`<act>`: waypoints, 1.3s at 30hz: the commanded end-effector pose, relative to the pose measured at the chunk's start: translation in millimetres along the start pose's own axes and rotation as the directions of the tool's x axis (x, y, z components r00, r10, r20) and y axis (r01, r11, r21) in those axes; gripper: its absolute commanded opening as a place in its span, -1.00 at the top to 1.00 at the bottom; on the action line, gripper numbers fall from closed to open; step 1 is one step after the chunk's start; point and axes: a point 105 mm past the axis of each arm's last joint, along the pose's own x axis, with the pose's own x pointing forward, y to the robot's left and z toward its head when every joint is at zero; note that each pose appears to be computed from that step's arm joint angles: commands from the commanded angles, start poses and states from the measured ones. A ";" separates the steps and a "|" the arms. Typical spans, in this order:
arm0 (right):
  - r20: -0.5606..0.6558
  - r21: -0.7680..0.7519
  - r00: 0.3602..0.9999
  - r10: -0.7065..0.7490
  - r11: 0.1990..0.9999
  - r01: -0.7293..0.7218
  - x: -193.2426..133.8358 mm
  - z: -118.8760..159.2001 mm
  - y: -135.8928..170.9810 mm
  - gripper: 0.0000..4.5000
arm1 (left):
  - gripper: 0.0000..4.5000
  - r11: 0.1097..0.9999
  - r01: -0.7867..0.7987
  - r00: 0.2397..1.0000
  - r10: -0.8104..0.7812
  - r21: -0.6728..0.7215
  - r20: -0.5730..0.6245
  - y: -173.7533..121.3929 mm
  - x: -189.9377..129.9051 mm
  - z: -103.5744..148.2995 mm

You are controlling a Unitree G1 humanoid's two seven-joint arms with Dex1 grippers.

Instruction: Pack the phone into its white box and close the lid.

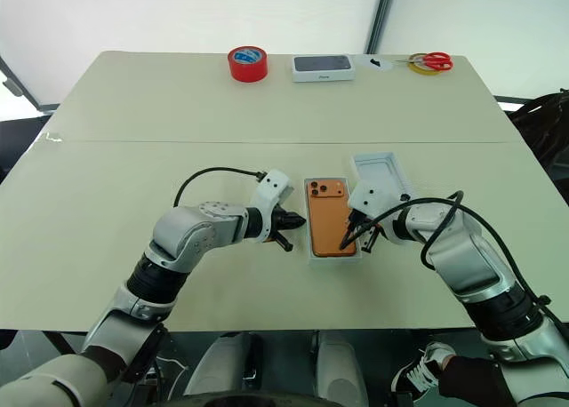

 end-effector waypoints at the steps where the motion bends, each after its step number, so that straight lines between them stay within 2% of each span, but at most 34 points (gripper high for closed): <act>1: 0.058 -0.016 0.998 -0.007 1.000 0.007 -12.8 15.6 -8.6 1.00 | 0.99 0.998 0.065 0.997 -0.065 0.001 0.044 -12.8 -2.0 6.9; 7: 0.077 0.022 0.997 0.019 1.000 -0.021 -41.6 17.8 -17.2 1.00 | 0.99 0.999 -0.017 0.995 0.020 -0.035 0.094 16.4 -24.5 9.7; 10: 0.107 0.054 0.993 0.052 0.997 -0.058 -54.3 25.1 -20.2 0.59 | 1.00 0.998 -0.060 0.988 0.060 -0.009 0.145 30.8 -42.2 15.2; 13: 0.091 0.174 0.996 -0.025 0.985 0.008 -50.0 27.2 -39.8 -0.04 | 1.00 0.988 -0.104 0.978 0.081 0.115 0.191 36.9 -53.5 20.6; 17: -0.016 0.338 0.998 -0.054 0.939 0.056 -38.7 21.9 -55.7 -0.04 | 1.00 0.945 -0.100 0.969 0.021 0.313 0.245 29.9 -65.2 23.6; 24: -0.100 0.482 0.995 -0.018 0.874 0.064 -15.6 24.3 -65.3 -0.04 | 1.00 0.872 0.008 0.957 -0.150 0.490 0.250 7.7 -86.2 13.4; 29: -0.162 0.494 0.987 -0.013 0.865 0.092 -3.3 21.2 -66.8 -0.04 | 1.00 0.838 0.050 0.953 -0.203 0.543 0.225 -3.8 -90.9 3.9; 33: -0.207 0.518 0.978 -0.023 0.845 0.130 2.8 17.1 -68.3 -0.04 | 1.00 0.834 0.035 0.959 -0.184 0.551 0.217 -3.3 -89.8 -1.1; 38: -0.193 0.569 0.981 0.010 0.816 0.103 2.3 22.8 -62.0 0.99 | 1.00 0.842 0.029 0.960 -0.173 0.539 0.219 -1.7 -88.5 -4.1; 39: -0.192 0.577 0.981 0.010 0.810 0.104 1.9 23.4 -62.0 0.99 | 1.00 0.843 0.028 0.961 -0.171 0.536 0.219 -1.2 -88.5 -4.4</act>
